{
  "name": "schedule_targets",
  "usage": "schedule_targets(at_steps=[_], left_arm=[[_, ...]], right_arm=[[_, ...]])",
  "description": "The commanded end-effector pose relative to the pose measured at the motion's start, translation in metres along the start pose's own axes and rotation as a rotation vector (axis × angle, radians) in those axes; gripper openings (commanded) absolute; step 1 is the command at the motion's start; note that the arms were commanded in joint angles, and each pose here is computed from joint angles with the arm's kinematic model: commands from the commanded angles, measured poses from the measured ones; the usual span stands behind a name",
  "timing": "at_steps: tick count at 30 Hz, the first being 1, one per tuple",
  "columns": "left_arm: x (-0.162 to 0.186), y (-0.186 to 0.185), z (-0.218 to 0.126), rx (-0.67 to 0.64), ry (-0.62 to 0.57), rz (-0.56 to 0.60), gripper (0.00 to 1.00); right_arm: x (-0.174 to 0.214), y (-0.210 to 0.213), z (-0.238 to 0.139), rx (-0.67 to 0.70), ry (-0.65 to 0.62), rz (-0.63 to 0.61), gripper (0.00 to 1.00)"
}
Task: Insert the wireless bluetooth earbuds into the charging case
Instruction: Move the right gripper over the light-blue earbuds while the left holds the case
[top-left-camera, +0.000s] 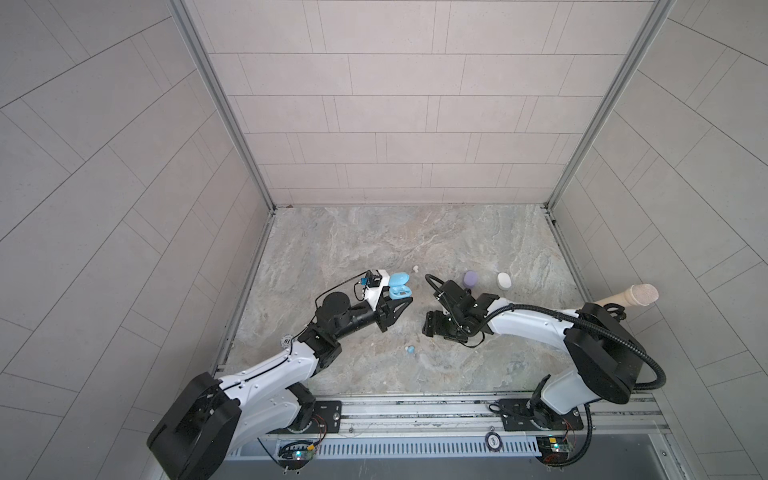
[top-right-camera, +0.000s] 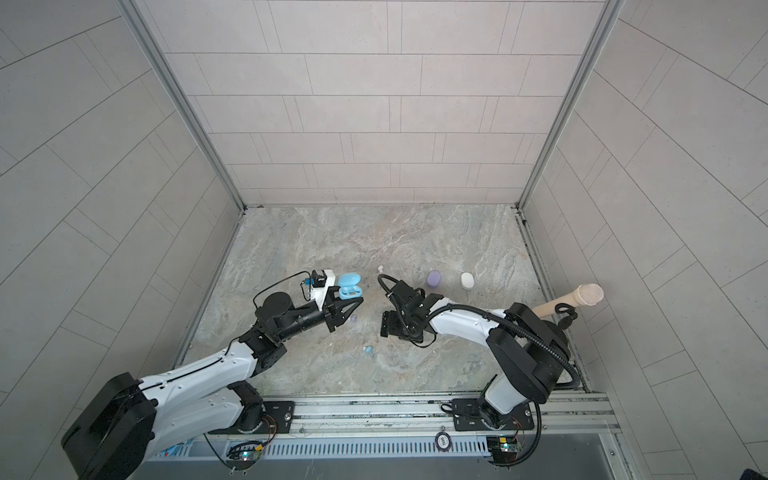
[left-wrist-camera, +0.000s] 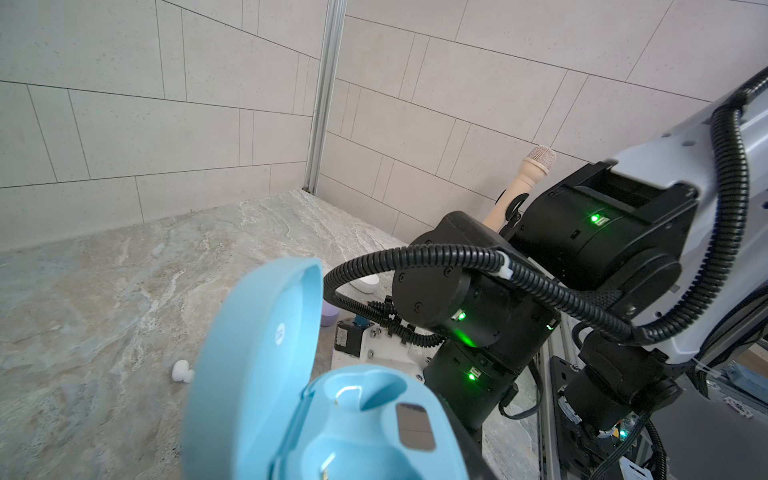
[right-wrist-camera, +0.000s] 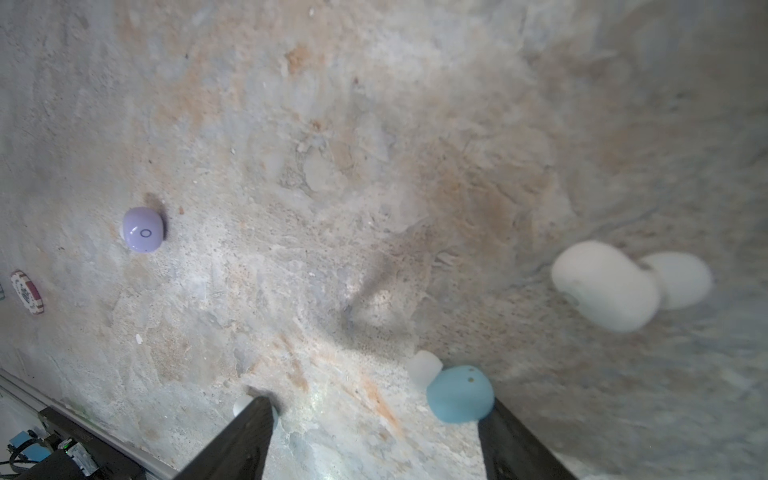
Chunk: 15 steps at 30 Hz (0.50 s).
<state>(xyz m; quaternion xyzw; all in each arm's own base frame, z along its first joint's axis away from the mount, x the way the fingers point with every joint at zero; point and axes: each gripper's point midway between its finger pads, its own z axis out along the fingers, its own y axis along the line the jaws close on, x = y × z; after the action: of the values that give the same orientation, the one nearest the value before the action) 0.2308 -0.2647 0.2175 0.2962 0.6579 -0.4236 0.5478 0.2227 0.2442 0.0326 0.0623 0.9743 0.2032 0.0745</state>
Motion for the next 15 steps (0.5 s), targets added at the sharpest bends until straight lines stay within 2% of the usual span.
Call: schedule_targets(at_steps=[1, 7, 15], left_arm=[[-0.011, -0.001, 0.000, 0.004, -0.031, 0.027, 0.00], [-0.011, -0.002, -0.001, 0.008, -0.030, 0.025, 0.00], [-0.012, -0.002, 0.000, 0.010, -0.031, 0.024, 0.00]], right_arm=[[0.002, -0.018, 0.005, 0.079, 0.003, 0.012, 0.80], [-0.001, -0.029, 0.001, 0.118, -0.018, 0.022, 0.80], [-0.005, -0.025, 0.004, 0.093, -0.017, 0.025, 0.80]])
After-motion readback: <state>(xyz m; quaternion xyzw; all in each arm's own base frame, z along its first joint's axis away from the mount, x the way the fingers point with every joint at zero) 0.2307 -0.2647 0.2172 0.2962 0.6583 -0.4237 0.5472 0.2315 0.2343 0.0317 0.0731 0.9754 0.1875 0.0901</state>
